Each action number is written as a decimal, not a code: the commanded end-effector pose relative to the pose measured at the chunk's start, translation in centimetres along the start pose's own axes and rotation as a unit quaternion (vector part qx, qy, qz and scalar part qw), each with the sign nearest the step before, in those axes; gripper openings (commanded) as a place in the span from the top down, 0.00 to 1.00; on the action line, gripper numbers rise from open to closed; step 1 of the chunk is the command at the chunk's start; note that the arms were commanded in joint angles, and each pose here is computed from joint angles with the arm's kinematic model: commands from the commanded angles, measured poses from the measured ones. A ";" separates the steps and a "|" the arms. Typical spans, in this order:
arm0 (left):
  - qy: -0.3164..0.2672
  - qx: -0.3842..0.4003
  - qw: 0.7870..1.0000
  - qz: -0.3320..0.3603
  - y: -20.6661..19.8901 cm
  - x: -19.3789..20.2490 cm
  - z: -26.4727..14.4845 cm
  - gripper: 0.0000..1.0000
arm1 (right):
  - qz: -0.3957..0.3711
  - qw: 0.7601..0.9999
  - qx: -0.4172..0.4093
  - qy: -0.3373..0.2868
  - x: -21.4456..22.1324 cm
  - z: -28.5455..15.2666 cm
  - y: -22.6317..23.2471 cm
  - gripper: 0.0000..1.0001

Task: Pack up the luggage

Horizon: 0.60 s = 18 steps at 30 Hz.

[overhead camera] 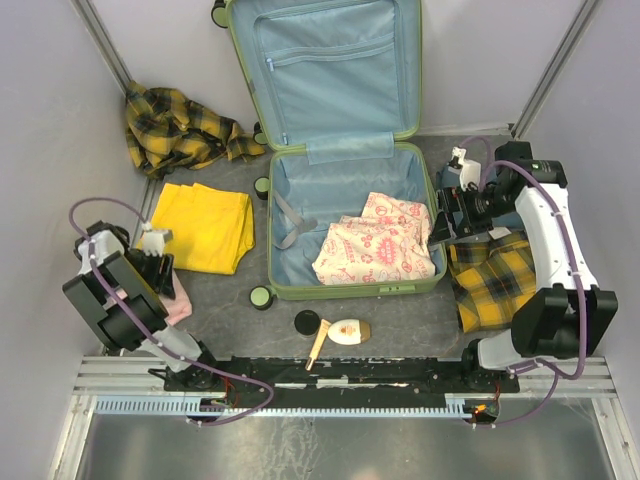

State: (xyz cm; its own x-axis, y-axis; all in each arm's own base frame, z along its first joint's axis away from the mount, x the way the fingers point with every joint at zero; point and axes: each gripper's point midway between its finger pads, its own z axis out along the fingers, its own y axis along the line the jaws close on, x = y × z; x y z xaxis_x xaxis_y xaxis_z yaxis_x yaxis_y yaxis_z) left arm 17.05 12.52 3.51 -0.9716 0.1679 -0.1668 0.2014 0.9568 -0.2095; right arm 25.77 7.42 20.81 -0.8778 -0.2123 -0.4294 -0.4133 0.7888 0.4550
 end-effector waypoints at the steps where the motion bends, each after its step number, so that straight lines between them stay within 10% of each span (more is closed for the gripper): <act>1: -0.093 -0.035 0.995 -0.027 2.3 -5.6 -2.9 0.39 | -0.002 1.000 -0.019 -0.020 -1.7 -0.2 0.5 0.01; 18: -0.044 -0.081 0.956 0.279 -1.3 2.9 -5.4 0.15 | -0.009 0.999 -0.021 -0.022 -0.9 -0.7 1.3 0.01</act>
State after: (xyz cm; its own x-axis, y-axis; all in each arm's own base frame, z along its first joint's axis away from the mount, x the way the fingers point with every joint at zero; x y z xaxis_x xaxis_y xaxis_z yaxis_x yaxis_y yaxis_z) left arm 14.12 13.67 9.97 -0.8399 0.4517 -0.3009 0.4640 0.8852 0.0338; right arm 25.97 7.71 20.92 -0.8825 -0.2026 -0.4244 -0.4076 0.7795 0.4756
